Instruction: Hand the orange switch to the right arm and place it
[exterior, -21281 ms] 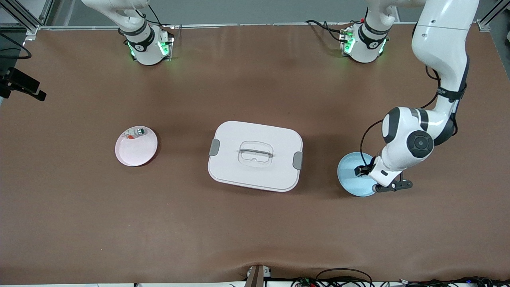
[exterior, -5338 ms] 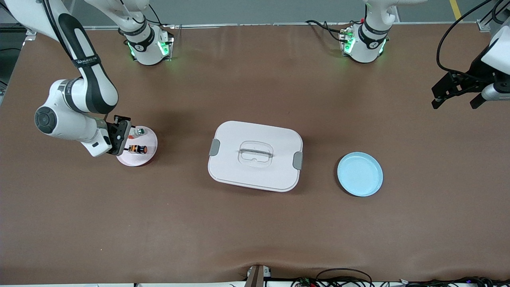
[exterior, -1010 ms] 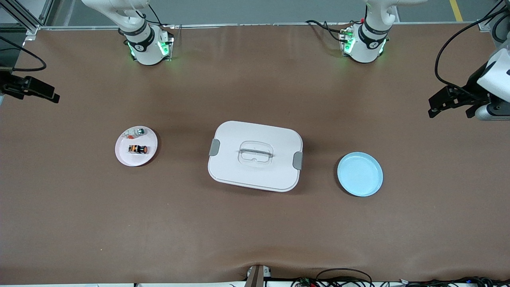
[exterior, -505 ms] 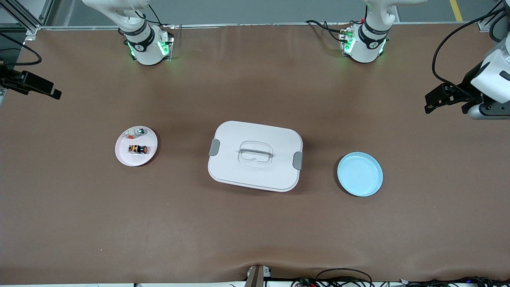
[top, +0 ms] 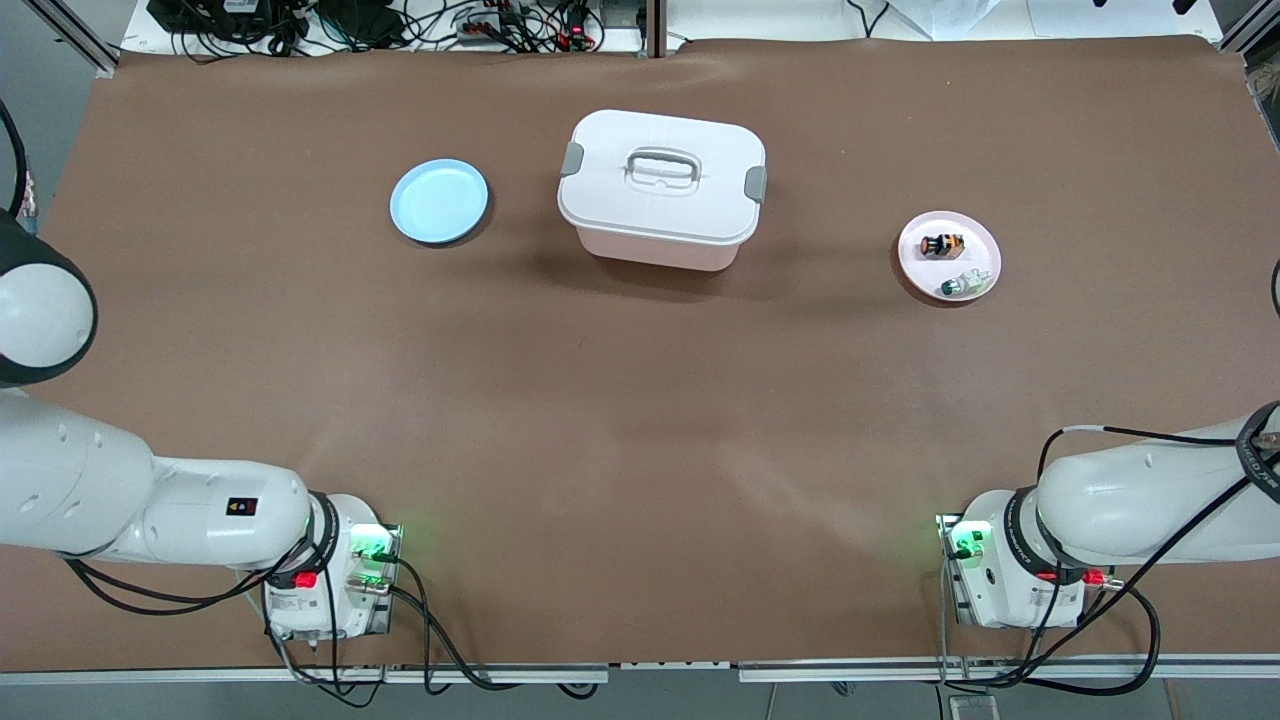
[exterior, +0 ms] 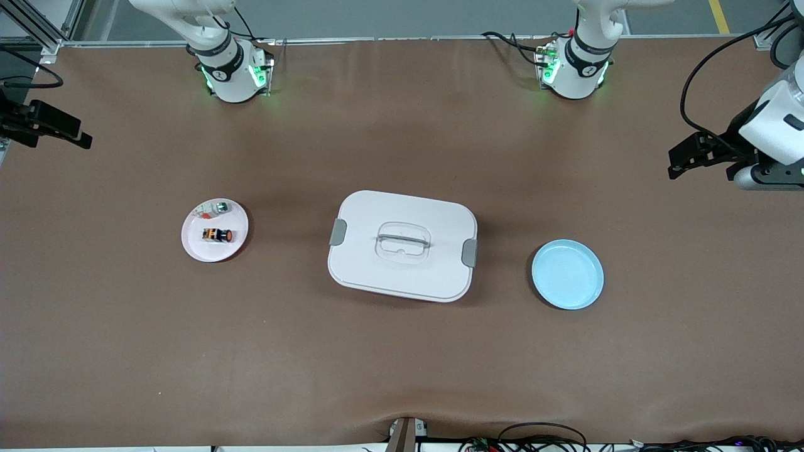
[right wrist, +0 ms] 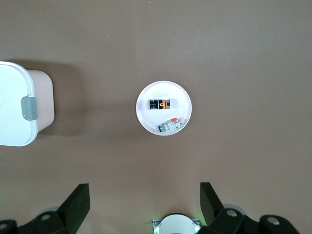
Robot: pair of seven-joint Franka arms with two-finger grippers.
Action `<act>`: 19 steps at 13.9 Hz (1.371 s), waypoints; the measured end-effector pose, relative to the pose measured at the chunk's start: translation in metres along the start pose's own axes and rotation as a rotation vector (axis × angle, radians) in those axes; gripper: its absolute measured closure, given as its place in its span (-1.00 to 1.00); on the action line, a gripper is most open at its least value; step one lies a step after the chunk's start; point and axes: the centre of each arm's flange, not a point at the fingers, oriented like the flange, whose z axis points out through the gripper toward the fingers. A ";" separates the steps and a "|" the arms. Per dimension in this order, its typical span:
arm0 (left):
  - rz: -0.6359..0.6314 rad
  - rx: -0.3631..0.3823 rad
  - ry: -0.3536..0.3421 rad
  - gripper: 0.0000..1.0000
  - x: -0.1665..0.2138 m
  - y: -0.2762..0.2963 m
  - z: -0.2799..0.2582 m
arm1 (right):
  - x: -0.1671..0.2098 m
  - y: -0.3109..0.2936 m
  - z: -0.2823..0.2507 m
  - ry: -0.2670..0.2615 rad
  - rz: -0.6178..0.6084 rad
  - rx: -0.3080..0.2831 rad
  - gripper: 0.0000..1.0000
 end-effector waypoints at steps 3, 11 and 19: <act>0.000 0.000 -0.001 -1.00 0.000 0.000 0.001 | 0.000 0.000 0.000 0.001 0.000 -0.001 -1.00; -0.004 0.000 -0.001 -1.00 0.001 -0.002 0.001 | 0.000 -0.002 0.000 -0.004 -0.005 -0.002 -1.00; -0.006 0.000 -0.001 -1.00 0.001 -0.004 0.001 | 0.000 0.001 0.000 -0.001 0.000 -0.004 -1.00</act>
